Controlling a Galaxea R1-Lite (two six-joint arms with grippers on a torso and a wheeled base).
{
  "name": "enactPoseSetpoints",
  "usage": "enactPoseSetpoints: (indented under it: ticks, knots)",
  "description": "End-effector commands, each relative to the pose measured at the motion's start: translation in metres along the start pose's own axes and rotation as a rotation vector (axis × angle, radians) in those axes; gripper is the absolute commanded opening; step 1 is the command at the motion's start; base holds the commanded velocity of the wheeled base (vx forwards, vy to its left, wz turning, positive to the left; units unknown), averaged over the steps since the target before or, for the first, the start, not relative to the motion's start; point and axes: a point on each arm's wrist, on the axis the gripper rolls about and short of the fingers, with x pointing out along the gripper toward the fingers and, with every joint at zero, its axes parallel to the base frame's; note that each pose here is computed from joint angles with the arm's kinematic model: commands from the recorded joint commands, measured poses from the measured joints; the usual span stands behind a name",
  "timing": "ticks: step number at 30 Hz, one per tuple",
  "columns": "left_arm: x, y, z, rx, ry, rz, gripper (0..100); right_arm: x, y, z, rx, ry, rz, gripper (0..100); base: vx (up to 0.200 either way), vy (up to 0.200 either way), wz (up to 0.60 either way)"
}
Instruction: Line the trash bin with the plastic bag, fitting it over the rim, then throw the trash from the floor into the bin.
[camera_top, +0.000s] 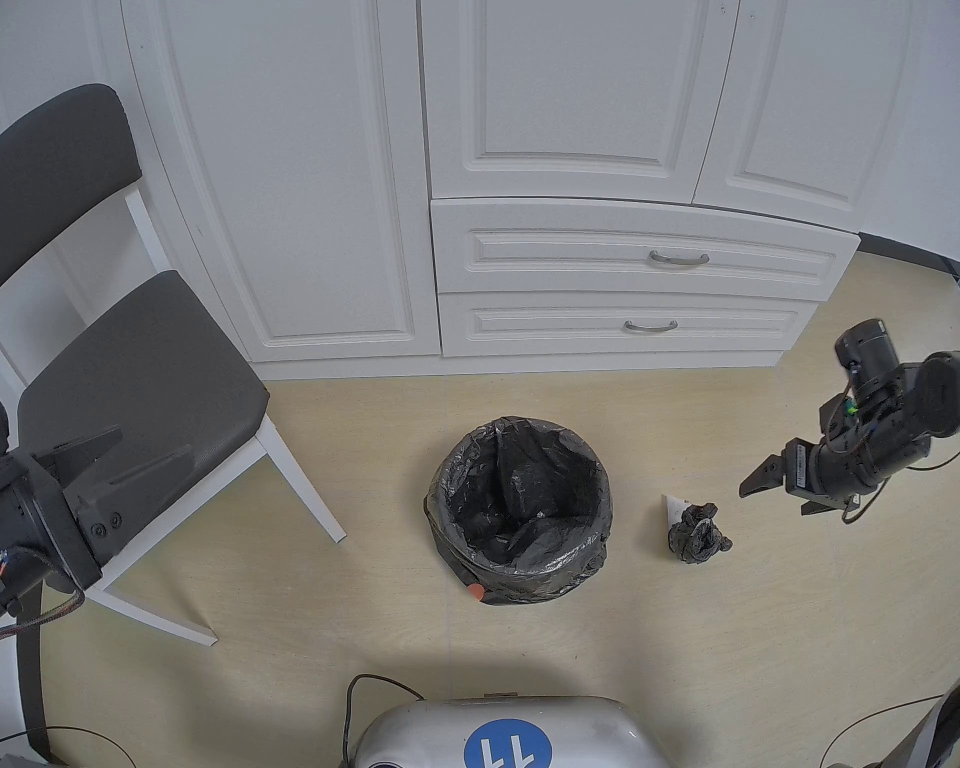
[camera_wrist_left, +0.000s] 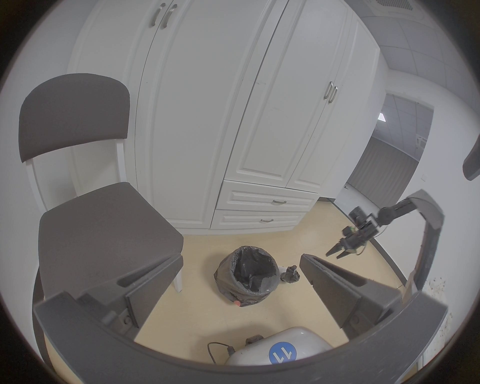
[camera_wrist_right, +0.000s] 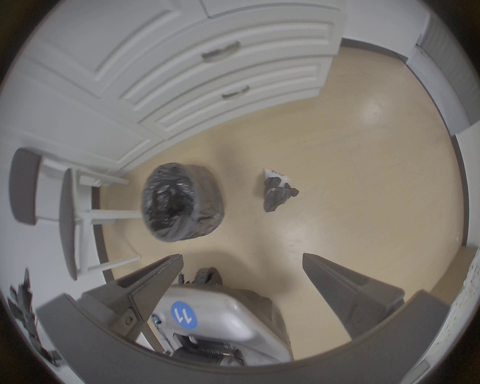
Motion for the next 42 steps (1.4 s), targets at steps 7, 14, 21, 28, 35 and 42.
enactPoseSetpoints:
  ticks: [7,14,21,28,35,42]
  knots:
    - [-0.001,-0.002,0.006,0.051,-0.017,-0.033,100,0.209,-0.079,0.031,0.145,0.014,-0.070,100,0.000,0.000,0.00]
    - [0.007,-0.002,0.002,0.053,0.013,-0.033,100,0.258,-0.101,0.040,0.156,0.005,-0.084,100,0.000,0.000,0.00]
    - [0.009,-0.002,0.001,0.055,0.021,-0.030,100,0.270,-0.092,0.047,0.113,0.018,-0.060,100,0.000,0.000,0.00]
    - [0.011,-0.002,0.000,0.054,0.027,-0.026,100,0.303,-0.077,0.051,0.060,0.056,-0.061,100,0.000,0.000,0.00]
    - [0.012,-0.002,0.000,0.056,0.031,-0.022,100,0.311,-0.077,0.048,-0.003,0.055,-0.106,100,0.000,0.000,0.00]
    - [0.012,-0.002,0.001,0.055,0.025,-0.021,100,0.310,-0.078,0.048,0.017,0.076,-0.113,0,0.000,0.000,0.00]
